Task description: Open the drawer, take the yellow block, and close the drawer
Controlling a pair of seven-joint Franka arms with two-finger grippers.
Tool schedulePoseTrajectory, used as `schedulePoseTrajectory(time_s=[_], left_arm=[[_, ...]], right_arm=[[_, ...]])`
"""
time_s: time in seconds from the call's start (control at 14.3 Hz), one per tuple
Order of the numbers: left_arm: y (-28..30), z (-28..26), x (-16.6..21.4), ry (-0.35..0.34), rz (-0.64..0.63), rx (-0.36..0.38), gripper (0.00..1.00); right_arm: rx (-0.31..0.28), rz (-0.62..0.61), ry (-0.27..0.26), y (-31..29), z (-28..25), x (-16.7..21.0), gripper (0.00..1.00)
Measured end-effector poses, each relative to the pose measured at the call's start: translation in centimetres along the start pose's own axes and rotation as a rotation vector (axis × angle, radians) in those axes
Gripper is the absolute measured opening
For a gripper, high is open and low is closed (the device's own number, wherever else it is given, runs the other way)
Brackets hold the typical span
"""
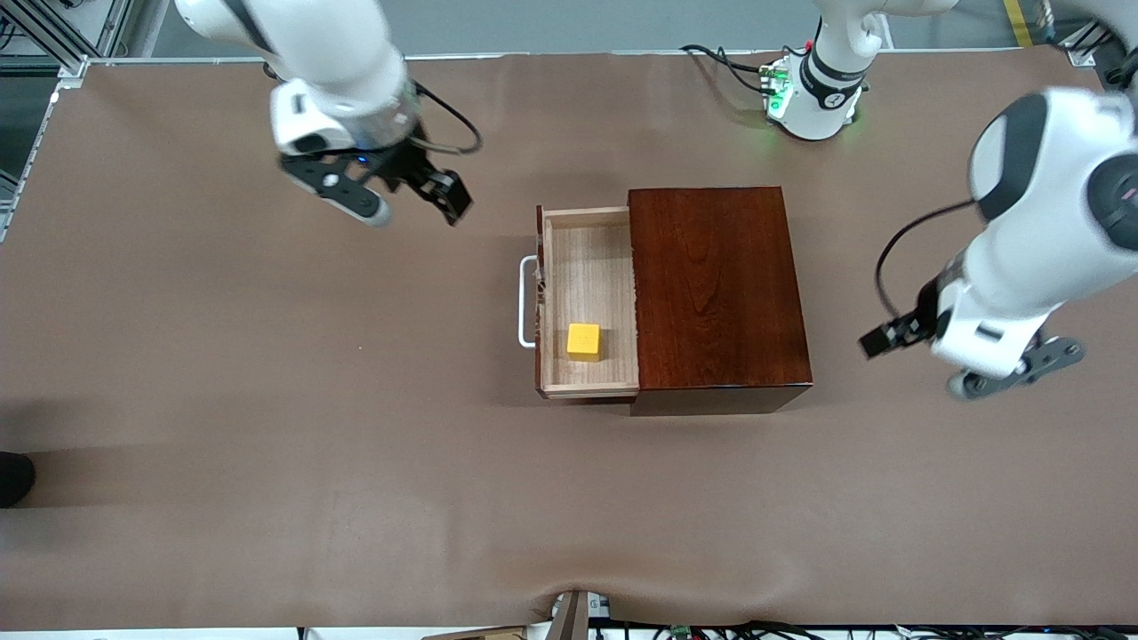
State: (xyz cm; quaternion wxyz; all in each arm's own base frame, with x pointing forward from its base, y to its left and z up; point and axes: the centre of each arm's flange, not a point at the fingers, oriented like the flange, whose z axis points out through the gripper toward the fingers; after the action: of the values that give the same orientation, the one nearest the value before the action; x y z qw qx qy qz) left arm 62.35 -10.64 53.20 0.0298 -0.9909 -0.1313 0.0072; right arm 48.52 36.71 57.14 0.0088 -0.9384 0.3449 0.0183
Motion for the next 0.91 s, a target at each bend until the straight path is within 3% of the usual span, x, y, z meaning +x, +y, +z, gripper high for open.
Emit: schedulePoseTrajectory(time_s=[0.14, 0.35, 0.49, 0.7, 0.91], left_arm=[[-3.5, -2.6, -2.3, -0.005, 0.12, -0.019, 1.0], [-5.7, -5.4, -4.3, -0.012, 0.246, -0.018, 1.0], [-7.1, -7.3, -5.3, 0.002, 0.28, -0.019, 1.0], [-8.9, -9.1, -6.6, -0.002, 0.331, -0.016, 1.0], [-9.3, -9.4, -7.3, -0.022, 0.368, -0.012, 1.0]], right_arm=[[0.027, 0.288, 0.0, -3.9, 4.5, -2.9, 1.0], [0.078, 0.572, -0.016, -7.6, 8.4, -4.3, 1.0], [0.144, 0.745, -0.048, -10.0, 10.2, -4.2, 1.0], [0.228, 0.908, -0.09, -12.5, 13.3, -3.5, 1.0], [0.226, 0.956, -0.089, -13.7, 18.0, -2.6, 1.0]])
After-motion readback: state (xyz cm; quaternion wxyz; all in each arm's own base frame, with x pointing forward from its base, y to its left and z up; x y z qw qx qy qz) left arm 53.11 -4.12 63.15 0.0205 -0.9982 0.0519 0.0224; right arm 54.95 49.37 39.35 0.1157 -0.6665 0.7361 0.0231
